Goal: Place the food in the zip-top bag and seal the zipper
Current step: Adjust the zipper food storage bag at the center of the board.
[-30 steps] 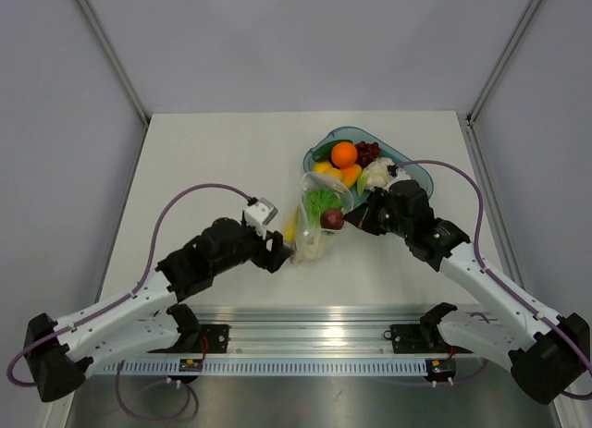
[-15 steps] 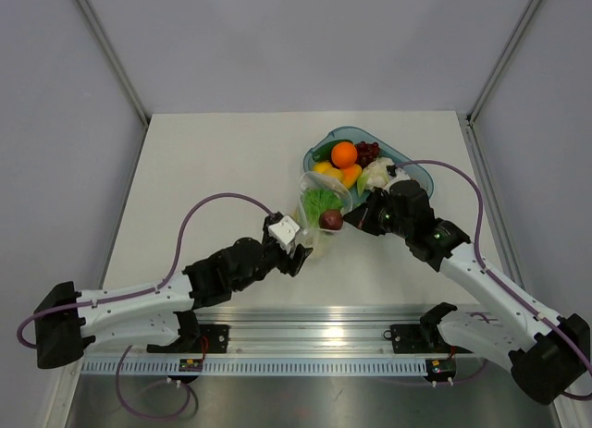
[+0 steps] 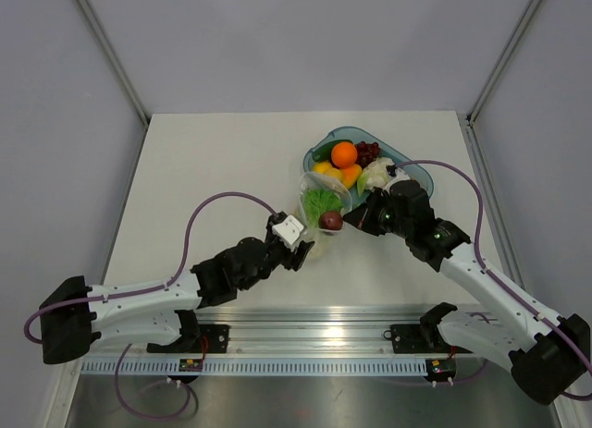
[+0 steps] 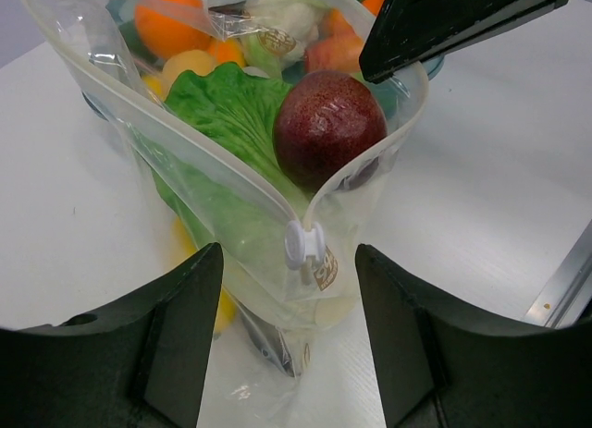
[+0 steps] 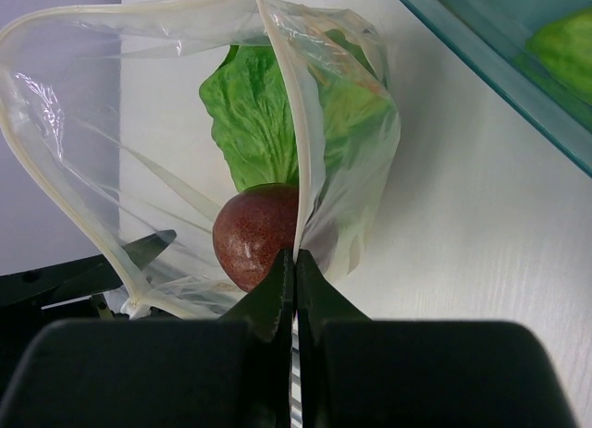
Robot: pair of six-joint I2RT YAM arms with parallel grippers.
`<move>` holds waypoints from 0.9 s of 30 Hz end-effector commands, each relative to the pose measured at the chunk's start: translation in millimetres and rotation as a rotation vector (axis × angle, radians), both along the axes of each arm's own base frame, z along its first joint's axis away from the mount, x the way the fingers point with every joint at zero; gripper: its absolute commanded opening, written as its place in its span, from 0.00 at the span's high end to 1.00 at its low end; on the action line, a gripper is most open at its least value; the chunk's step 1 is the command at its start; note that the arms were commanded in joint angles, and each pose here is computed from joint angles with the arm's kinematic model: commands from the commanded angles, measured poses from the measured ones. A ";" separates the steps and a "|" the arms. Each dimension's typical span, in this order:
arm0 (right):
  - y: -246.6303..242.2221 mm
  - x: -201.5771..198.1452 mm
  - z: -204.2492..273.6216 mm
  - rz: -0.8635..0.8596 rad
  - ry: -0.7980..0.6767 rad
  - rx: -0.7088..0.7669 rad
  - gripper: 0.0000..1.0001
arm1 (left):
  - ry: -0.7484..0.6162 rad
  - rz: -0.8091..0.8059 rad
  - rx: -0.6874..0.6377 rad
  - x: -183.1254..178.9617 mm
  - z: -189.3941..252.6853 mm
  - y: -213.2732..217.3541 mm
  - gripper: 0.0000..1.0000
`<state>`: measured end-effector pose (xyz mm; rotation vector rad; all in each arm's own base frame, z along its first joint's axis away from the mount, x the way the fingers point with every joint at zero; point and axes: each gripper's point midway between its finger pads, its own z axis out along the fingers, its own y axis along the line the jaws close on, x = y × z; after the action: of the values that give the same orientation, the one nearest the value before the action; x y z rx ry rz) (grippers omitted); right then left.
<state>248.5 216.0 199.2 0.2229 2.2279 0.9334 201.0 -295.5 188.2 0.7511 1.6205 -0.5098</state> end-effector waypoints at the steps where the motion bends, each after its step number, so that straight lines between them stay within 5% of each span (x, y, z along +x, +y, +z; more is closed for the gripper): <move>1: 6.9 7.2 34.4 0.008 -0.084 0.072 1.00 | -0.043 0.009 -0.094 1.8 20.0 -3.0 0.38; 9: 8.1 7.1 33.9 0.007 -0.078 0.082 1.00 | -0.053 0.003 -0.098 3.2 24.9 -6.5 0.61; 14: 9.7 6.0 32.2 0.014 -0.070 0.087 1.00 | -0.069 0.018 -0.133 3.9 36.1 -1.5 0.88; 15: 10.0 6.1 32.9 0.016 -0.071 0.092 1.00 | -0.075 0.021 -0.135 4.2 38.1 -0.3 1.00; 27: 22.1 -22.8 53.4 0.173 -0.116 0.165 0.99 | -0.207 -0.113 -0.288 -3.2 95.6 27.3 1.00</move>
<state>236.3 230.6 223.8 0.1695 2.1796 1.0941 201.6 -270.5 235.8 0.6924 1.4549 -0.6052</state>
